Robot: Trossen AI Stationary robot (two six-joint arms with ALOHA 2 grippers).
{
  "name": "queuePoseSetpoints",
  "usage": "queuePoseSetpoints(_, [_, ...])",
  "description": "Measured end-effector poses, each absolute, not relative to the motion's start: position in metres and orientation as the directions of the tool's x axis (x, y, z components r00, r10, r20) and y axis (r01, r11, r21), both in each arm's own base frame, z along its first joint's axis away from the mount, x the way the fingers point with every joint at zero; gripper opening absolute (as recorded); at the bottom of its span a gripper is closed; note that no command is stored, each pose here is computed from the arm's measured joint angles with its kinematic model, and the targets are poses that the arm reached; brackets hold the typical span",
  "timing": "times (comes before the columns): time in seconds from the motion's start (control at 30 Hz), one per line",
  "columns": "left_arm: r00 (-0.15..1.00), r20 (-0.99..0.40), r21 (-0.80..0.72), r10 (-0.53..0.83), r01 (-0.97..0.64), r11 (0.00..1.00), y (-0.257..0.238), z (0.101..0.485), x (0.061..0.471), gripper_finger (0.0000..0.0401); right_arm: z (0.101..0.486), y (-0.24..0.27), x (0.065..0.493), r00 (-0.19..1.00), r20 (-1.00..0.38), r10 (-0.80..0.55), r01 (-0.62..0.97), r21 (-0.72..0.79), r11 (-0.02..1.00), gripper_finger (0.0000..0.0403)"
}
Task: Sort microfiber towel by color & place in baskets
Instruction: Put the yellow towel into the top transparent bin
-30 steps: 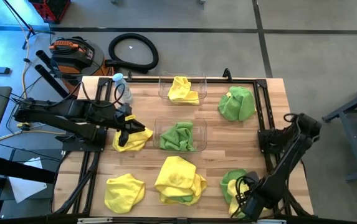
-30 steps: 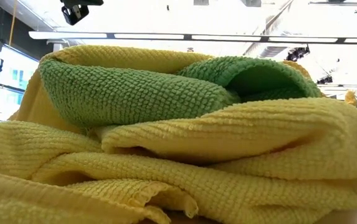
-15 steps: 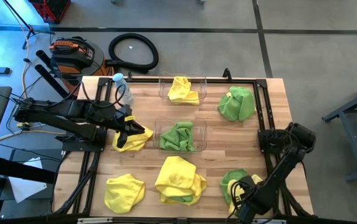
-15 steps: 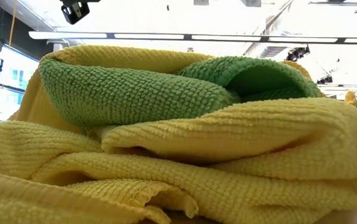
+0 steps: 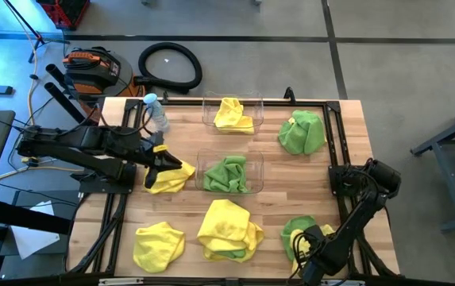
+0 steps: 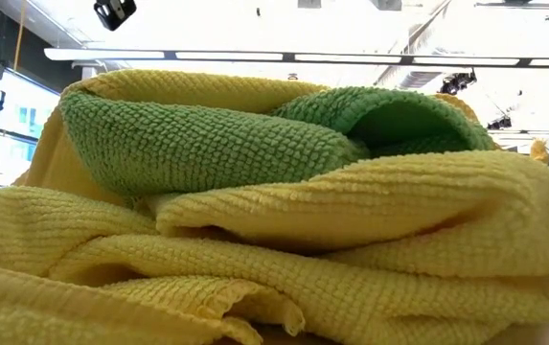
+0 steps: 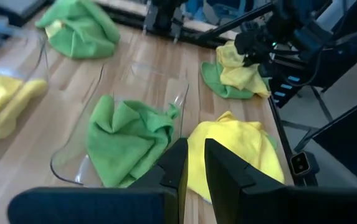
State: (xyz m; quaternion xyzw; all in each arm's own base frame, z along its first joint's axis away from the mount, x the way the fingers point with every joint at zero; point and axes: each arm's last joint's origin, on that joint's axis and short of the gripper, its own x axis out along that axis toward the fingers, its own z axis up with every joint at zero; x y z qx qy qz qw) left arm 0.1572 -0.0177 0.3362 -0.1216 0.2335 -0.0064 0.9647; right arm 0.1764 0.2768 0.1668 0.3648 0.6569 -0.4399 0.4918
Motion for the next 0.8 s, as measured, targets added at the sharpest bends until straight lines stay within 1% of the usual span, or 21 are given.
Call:
queuePoseSetpoints(0.07, [0.902,-0.426,-0.215,-0.069,-0.027,0.976,-0.017,0.34,0.151,0.004,0.168,0.277,0.177,-0.247,-0.968,0.049,0.914,-0.216,0.344,0.0016])
queuePoseSetpoints(0.2, [0.914,-0.404,-0.154,-0.049,-0.015,0.988,-0.015,0.343,0.143,0.004,0.189,0.281,0.18,-0.219,-0.975,0.044,0.926,-0.193,0.323,0.0003])
queuePoseSetpoints(0.37, [0.889,-0.455,-0.128,-0.039,-0.022,0.992,-0.014,0.339,0.136,0.004,0.238,0.279,0.185,-0.163,-0.985,-0.057,0.932,-0.173,0.318,0.0003])
queuePoseSetpoints(0.47, [0.875,-0.483,-0.12,-0.029,-0.033,0.992,-0.013,0.336,0.131,0.004,0.272,0.274,0.189,-0.107,-0.986,-0.131,0.934,-0.145,0.326,0.0003])
queuePoseSetpoints(0.53, [0.874,-0.486,-0.111,-0.013,-0.047,0.993,-0.013,0.336,0.128,0.004,0.292,0.271,0.194,-0.022,-0.991,-0.131,0.936,-0.066,0.347,0.0002])
queuePoseSetpoints(0.6, [0.878,-0.479,-0.104,-0.011,-0.044,0.994,-0.012,0.337,0.125,0.004,0.308,0.266,0.199,0.108,-0.984,-0.141,0.928,0.049,0.368,0.0001])
queuePoseSetpoints(0.67, [0.883,-0.47,-0.089,-0.01,-0.036,0.995,-0.012,0.338,0.122,0.004,0.321,0.258,0.205,0.221,-0.957,-0.187,0.922,0.142,0.36,0.0001])
queuePoseSetpoints(0.73, [0.879,-0.477,-0.08,-0.009,-0.033,0.996,-0.011,0.338,0.119,0.004,0.331,0.25,0.214,0.343,-0.906,-0.246,0.892,0.232,0.388,0.0001])
queuePoseSetpoints(0.8, [0.874,-0.485,-0.073,-0.008,-0.031,0.997,-0.011,0.337,0.116,0.004,0.339,0.241,0.225,0.428,-0.849,-0.31,0.861,0.28,0.423,0.0001])
